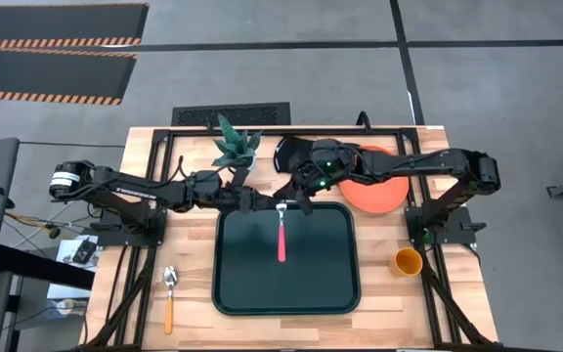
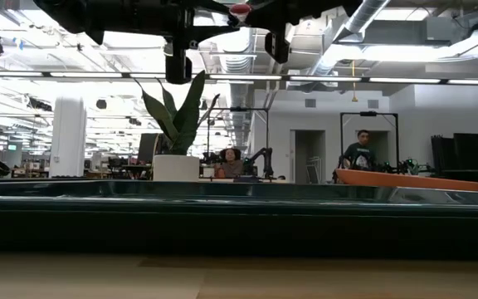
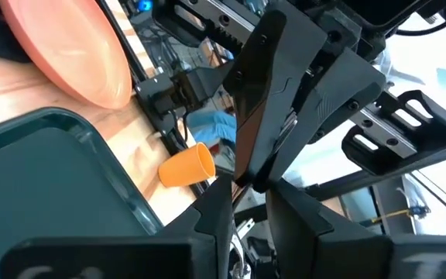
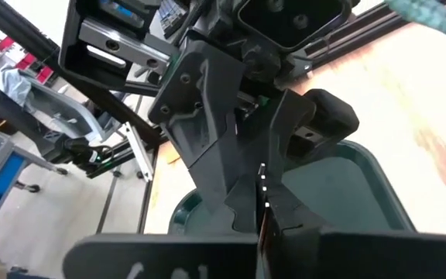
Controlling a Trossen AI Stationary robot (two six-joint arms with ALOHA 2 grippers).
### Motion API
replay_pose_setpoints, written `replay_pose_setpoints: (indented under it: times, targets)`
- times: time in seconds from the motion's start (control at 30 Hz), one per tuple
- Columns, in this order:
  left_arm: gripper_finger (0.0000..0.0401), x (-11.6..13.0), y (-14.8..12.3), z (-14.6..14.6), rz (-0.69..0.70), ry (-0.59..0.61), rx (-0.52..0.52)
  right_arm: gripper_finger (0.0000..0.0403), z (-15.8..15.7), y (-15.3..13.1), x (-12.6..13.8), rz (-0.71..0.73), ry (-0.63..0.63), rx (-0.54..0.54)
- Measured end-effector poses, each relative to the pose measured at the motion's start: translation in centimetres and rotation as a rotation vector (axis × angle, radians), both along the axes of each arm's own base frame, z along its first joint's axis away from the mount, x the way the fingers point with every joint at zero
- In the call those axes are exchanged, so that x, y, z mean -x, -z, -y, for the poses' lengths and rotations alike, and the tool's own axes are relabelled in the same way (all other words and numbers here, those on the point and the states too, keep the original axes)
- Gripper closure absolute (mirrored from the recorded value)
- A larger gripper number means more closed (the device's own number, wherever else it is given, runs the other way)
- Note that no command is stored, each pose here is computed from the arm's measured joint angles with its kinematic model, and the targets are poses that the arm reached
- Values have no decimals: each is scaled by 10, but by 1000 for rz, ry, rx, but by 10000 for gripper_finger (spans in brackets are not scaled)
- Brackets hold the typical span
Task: Pick and place plate/cup/fork/spoon on tray
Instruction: Put the pink fork on the left side of the black tray
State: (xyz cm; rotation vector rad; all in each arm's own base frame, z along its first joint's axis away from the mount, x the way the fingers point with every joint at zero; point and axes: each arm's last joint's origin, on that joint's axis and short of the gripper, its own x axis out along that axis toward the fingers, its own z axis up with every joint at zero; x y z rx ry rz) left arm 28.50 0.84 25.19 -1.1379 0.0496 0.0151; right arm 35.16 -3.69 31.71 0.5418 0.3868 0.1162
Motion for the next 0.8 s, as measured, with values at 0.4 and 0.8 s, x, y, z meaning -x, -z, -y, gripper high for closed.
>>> replay_pose_setpoints:
  times: [0.4, 0.8]
  targets:
    - [336, 0, 0, 0, 3, -18, 3, 399, 3, -2, 0, 18, 26, 7]
    - [336, -1, -4, 3, 46, -5, 14, 400, 11, -15, 1, 110, 39, -11]
